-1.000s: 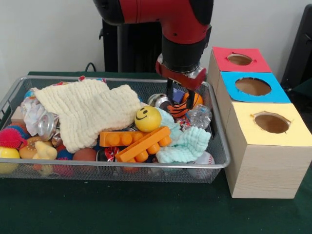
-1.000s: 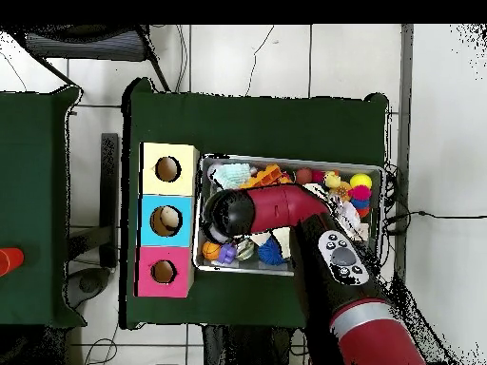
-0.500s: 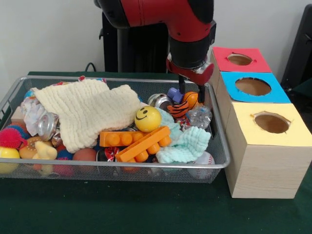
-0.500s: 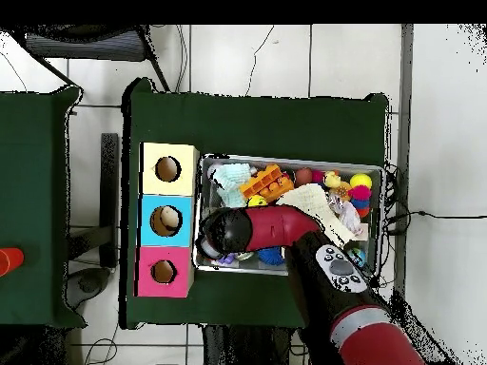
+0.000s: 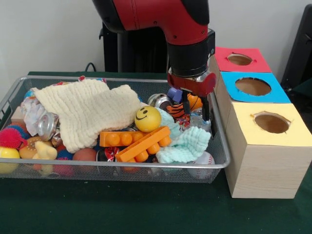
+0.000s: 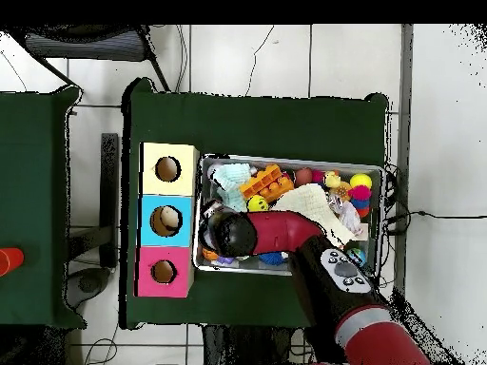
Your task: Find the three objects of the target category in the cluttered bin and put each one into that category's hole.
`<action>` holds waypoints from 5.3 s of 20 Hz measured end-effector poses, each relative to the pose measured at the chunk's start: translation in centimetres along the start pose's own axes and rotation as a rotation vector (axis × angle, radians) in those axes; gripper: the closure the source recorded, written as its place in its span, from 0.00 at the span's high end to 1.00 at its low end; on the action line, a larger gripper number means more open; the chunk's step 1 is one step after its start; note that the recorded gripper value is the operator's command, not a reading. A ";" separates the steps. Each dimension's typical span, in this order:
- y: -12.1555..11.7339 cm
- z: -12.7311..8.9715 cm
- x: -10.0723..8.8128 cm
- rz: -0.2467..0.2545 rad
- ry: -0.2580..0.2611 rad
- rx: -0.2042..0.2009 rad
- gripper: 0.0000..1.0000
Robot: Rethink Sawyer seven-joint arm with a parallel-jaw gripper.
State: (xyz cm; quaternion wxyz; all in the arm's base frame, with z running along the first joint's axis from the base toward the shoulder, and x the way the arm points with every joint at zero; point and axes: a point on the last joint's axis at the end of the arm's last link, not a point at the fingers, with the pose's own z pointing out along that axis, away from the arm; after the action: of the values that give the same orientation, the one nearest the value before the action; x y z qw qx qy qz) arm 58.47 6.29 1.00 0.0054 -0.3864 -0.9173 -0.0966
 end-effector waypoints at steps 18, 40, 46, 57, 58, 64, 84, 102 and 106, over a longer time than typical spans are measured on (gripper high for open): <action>0.2 1.6 1.3 -0.016 -0.075 0.035 1.00; 0.0 4.6 0.3 0.006 -0.045 0.049 0.00; 0.3 3.4 0.3 0.002 -0.032 0.070 0.00; 1.4 -6.2 -1.0 -0.010 -0.037 0.163 0.00; 1.5 -6.6 -1.1 -0.010 -0.041 0.163 0.00; 2.7 -9.7 -1.8 -0.020 -0.090 0.145 0.00; 8.4 -9.4 7.7 -0.149 -0.116 0.183 0.00; 9.3 -10.4 15.3 -0.183 -0.493 0.339 0.00; 8.9 -11.0 14.6 -0.107 -0.587 0.298 0.00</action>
State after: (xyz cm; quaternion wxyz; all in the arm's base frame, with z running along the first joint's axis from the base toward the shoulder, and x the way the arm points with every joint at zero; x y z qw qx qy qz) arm 53.82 20.66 14.54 -0.2078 -0.3441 -0.9026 0.1540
